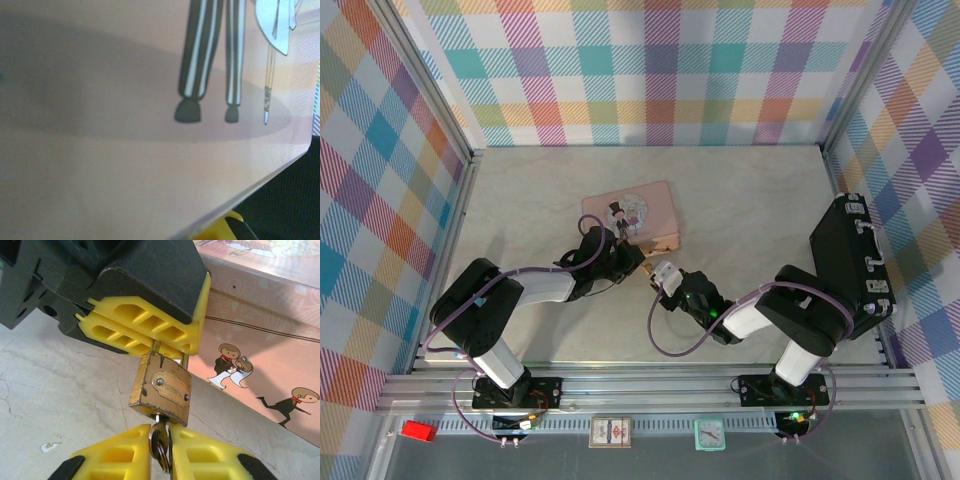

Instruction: Unlock the padlock with the key

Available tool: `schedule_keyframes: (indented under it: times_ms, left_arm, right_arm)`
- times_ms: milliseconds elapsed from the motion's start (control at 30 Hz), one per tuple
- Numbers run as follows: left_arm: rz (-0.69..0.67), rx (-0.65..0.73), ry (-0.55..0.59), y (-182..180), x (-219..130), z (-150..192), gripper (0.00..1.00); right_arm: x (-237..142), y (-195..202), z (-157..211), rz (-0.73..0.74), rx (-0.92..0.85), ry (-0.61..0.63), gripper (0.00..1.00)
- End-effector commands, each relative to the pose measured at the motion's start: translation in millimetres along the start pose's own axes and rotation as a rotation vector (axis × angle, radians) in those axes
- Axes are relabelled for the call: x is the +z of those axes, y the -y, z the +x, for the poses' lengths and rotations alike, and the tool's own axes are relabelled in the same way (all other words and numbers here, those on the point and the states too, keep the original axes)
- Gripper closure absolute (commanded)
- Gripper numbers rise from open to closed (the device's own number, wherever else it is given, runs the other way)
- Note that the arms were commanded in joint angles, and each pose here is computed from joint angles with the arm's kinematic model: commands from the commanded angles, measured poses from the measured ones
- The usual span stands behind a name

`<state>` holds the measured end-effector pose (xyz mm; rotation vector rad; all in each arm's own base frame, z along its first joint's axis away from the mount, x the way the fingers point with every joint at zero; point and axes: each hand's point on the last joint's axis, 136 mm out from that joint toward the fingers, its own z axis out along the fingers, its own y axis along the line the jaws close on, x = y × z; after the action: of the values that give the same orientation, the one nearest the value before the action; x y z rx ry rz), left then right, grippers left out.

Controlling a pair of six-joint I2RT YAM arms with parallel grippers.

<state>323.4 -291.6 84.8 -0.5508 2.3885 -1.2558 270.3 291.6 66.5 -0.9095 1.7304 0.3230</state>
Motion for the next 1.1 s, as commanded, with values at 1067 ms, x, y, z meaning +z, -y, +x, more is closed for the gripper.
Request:
schedule_keyframes:
  times_ms: [1067]
  left_arm:
    - [0.12, -0.016, -0.046, 37.4, 0.6, 15.1, 1.0]
  right_arm:
    - [-8.0, 1.1, -14.5, -0.275, 0.767, -0.048, 1.0]
